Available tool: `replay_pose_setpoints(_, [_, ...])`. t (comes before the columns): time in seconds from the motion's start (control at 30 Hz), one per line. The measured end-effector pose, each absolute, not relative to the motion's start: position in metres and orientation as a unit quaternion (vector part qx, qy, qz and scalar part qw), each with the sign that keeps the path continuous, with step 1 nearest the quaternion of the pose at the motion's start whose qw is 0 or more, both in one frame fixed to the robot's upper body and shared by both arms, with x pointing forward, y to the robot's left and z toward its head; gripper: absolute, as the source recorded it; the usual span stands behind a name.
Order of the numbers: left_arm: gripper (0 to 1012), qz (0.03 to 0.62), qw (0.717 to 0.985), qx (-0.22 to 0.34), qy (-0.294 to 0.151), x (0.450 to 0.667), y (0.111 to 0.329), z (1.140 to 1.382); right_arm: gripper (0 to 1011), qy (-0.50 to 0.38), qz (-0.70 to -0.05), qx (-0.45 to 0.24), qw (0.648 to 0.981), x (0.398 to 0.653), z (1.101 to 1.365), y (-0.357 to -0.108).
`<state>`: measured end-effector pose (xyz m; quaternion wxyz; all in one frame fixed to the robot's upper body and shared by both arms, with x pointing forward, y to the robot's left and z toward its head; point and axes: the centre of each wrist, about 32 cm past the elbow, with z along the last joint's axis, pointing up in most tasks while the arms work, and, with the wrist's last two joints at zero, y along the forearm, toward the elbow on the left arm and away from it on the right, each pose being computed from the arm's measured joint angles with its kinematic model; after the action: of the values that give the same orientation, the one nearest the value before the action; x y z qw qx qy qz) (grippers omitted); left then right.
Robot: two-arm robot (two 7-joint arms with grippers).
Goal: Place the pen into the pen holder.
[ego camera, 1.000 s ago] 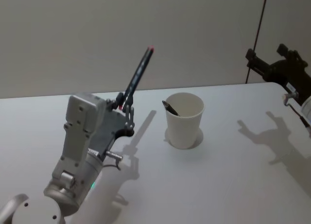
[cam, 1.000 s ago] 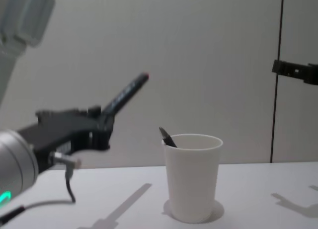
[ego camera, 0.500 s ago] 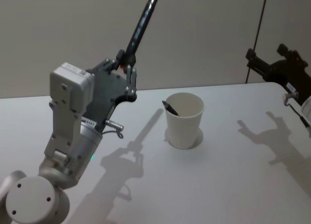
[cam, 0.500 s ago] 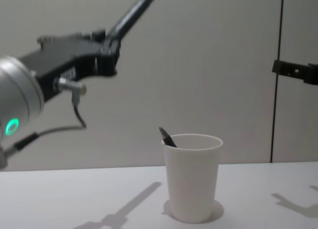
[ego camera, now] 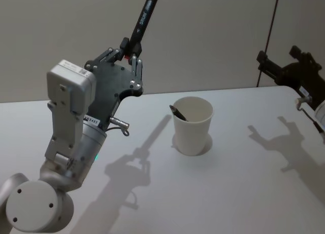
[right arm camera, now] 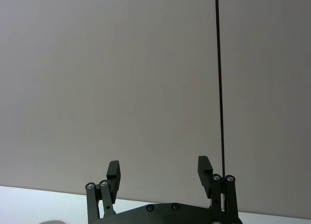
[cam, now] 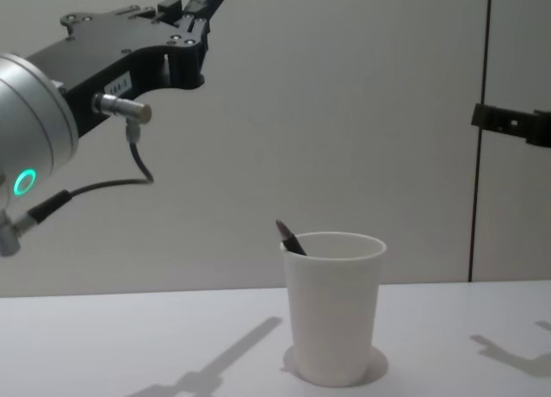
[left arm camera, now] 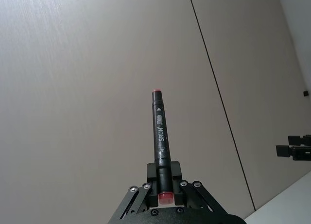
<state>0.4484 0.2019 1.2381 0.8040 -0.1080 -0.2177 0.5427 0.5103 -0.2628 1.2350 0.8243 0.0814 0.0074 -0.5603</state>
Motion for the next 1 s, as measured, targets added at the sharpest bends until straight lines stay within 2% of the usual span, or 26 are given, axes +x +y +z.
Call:
replay_pose_setpoints(0.5, [160,0.578,0.798,-0.054,-0.161,0.436,0.191,1.228,1001,0.017,-0.553,0.089,0.828,0.511,1.236,-0.260])
replay_pose_setpoints(1.0, [160,0.606,0.789,-0.001,-0.104,0.426,0.181,1.217,1001,0.086,-0.485,0.138,0.859,0.518,1.248,-0.245])
